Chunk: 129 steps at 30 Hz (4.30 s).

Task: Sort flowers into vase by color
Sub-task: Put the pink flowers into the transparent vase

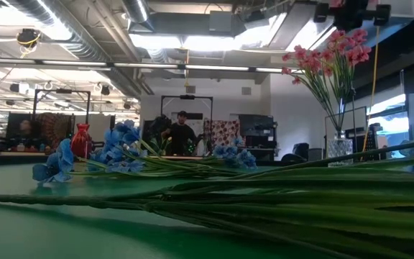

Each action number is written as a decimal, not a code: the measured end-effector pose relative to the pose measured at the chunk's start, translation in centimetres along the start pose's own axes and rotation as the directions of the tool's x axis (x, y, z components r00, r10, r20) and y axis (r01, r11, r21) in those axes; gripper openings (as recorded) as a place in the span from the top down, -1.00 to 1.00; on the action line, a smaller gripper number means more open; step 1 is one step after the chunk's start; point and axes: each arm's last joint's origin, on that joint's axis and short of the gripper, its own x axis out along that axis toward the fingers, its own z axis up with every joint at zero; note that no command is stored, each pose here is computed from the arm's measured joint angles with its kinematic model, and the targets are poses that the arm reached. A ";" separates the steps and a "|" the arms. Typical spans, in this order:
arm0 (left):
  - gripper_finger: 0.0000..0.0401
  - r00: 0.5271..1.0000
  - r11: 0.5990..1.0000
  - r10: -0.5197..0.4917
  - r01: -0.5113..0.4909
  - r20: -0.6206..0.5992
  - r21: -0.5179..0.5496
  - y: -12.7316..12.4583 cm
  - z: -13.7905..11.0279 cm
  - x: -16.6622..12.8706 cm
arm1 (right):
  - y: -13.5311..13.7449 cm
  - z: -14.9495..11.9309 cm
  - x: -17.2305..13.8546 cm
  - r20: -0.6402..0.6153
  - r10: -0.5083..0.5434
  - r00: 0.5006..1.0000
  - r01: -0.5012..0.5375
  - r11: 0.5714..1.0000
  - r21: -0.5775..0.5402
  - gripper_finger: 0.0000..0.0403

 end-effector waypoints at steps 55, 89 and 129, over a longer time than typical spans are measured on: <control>0.48 0.998 0.999 -0.015 0.011 -0.065 -0.052 -0.2 -0.6 0.0 | 0.2 -9.8 1.6 0.011 -0.097 0.995 0.098 0.991 -0.093 0.91; 0.48 0.998 0.999 -0.007 0.004 -0.065 -0.050 -0.2 -0.6 0.0 | 0.3 -11.0 1.8 -0.004 -0.093 0.996 0.092 0.992 -0.092 0.89; 0.48 0.998 0.999 -0.009 0.006 -0.061 -0.042 -0.2 -0.6 0.0 | -0.6 -9.3 -0.4 -0.162 0.090 0.983 -0.099 0.994 -0.049 -0.18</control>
